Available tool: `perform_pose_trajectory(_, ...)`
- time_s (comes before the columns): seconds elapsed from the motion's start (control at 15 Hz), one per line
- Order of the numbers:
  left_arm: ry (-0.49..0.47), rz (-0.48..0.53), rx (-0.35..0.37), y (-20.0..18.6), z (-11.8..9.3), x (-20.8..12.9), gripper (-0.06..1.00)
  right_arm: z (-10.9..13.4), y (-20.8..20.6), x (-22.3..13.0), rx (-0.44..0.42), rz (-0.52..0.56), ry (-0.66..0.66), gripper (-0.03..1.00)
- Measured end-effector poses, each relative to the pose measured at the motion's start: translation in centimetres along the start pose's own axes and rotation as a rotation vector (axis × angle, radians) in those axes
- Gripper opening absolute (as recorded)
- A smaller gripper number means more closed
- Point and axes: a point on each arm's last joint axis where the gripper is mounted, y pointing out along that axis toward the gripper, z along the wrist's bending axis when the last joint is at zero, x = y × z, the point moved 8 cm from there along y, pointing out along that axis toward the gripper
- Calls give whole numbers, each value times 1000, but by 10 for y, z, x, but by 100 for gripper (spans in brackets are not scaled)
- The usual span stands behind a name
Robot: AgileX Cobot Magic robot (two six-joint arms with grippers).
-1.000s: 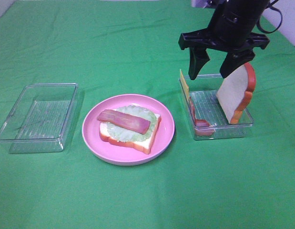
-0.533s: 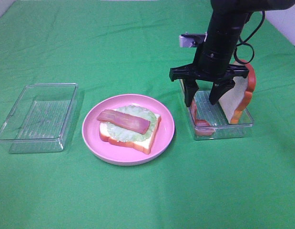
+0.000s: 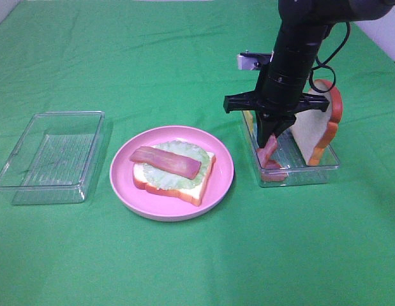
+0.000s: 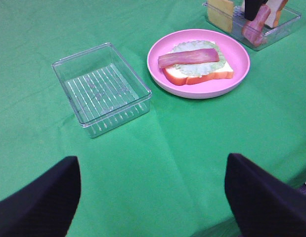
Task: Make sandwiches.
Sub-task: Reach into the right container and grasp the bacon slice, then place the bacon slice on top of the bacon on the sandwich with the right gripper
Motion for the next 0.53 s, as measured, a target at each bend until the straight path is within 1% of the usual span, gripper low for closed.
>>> perform_pose_trajectory(0.07, 0, 0, 0, 0, 0, 0, 76, 0, 0, 0, 0, 3, -2, 0)
perform_pose_trajectory(0.33, 0, 0, 0, 0, 0, 0, 76, 3, -12, 0, 1, 17, -17, 0)
perform_pose_trajectory(0.47, 0, 0, 0, 0, 0, 0, 76, 5, -25, 1, 2, 32, -35, 0)
perform_pose_trajectory(0.53, 0, 0, 0, 0, 0, 0, 76, 6, -33, 4, 5, 11, -45, 0)
